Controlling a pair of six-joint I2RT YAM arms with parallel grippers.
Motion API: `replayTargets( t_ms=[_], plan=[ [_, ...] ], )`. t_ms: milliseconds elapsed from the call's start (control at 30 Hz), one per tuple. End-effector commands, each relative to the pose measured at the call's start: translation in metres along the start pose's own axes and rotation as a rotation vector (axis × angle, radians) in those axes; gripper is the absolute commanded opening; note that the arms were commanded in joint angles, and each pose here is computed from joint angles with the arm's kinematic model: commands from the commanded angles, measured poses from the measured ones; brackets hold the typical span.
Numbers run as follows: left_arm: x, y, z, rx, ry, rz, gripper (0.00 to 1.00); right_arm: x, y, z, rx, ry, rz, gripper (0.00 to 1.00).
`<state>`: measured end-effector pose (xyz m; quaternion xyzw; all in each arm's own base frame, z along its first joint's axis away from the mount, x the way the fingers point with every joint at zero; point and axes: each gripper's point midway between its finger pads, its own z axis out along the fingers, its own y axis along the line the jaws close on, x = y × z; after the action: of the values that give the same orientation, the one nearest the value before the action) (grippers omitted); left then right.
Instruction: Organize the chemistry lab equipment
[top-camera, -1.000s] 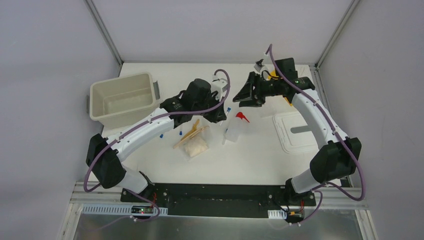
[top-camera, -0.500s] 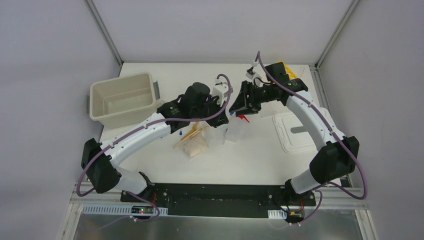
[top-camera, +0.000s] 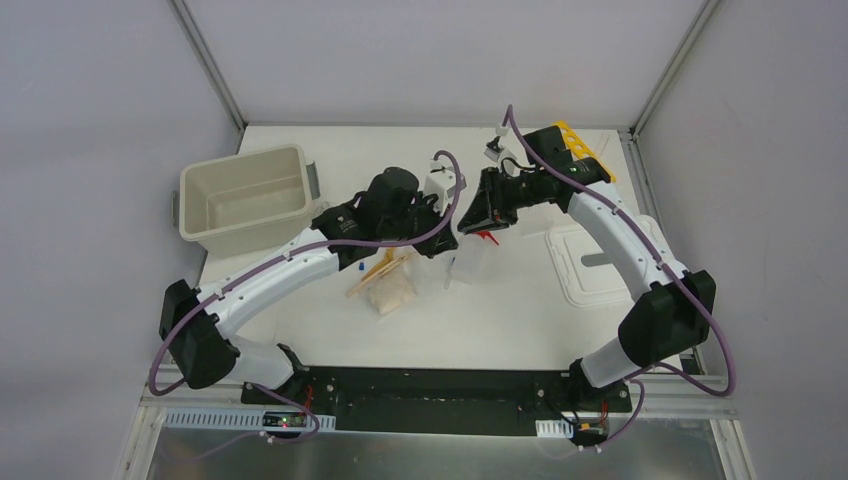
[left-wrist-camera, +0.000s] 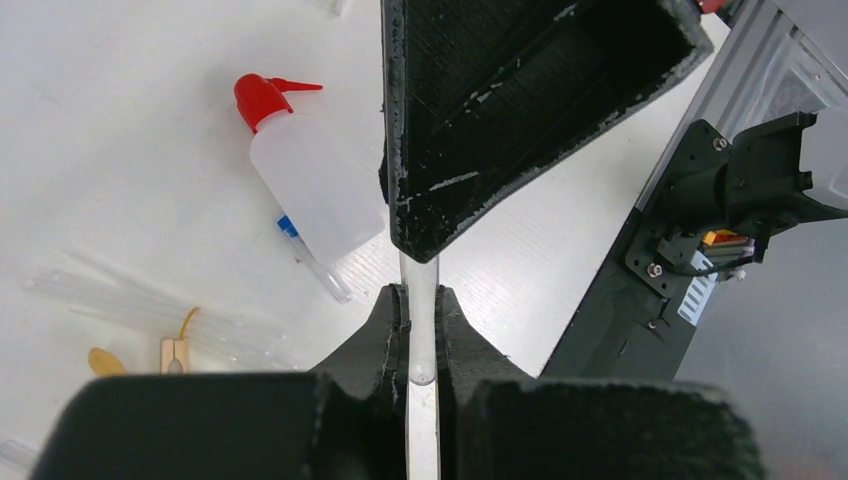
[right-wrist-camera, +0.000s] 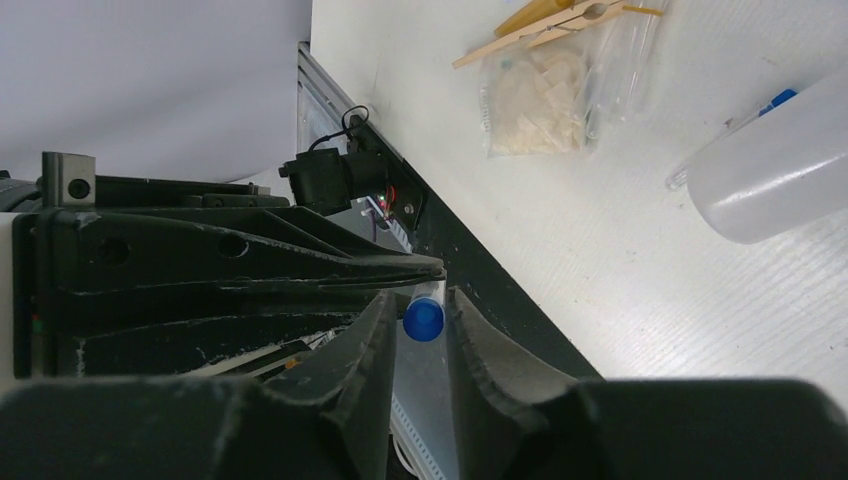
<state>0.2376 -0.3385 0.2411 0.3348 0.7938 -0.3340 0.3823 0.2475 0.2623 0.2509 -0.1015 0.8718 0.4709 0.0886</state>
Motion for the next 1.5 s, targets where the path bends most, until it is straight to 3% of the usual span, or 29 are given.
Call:
replayTargets(
  t_ms=[0,100,167,233,267,300,567,767,1033,1467],
  plan=[
    [-0.017,-0.016,-0.013,0.06,-0.078,0.052,0.0,-0.003,0.008,-0.004,-0.013,-0.009,-0.027,0.23],
    [-0.018,-0.017,-0.014,0.065,-0.083,0.059,0.03,-0.005,0.007,-0.007,-0.013,-0.018,-0.026,0.12],
    [-0.016,-0.015,-0.014,0.052,-0.077,0.056,0.37,-0.01,0.003,-0.012,-0.002,-0.042,-0.017,0.03],
    [-0.012,-0.008,-0.016,0.012,-0.064,0.041,0.78,-0.021,-0.003,-0.025,0.015,-0.084,-0.011,0.0],
    [-0.01,-0.003,-0.019,-0.017,-0.059,0.038,0.92,-0.029,-0.008,-0.034,0.035,-0.116,-0.011,0.0],
    [-0.009,0.002,-0.022,-0.048,-0.056,0.036,0.98,-0.037,-0.014,-0.046,0.067,-0.152,-0.019,0.0],
    [-0.002,0.053,-0.042,-0.232,-0.049,-0.063,0.99,-0.113,-0.111,-0.166,0.735,-0.527,-0.294,0.0],
    [-0.009,0.086,-0.042,-0.287,-0.049,-0.173,1.0,-0.167,-0.174,-0.183,1.003,-0.646,-0.358,0.0],
    [-0.013,0.094,-0.04,-0.303,-0.05,-0.161,1.0,-0.212,-0.222,-0.159,1.043,-0.667,-0.326,0.0],
    [-0.007,0.107,-0.034,-0.333,-0.025,-0.182,1.0,-0.216,-0.242,-0.119,0.953,-0.64,-0.262,0.0]
  ],
)
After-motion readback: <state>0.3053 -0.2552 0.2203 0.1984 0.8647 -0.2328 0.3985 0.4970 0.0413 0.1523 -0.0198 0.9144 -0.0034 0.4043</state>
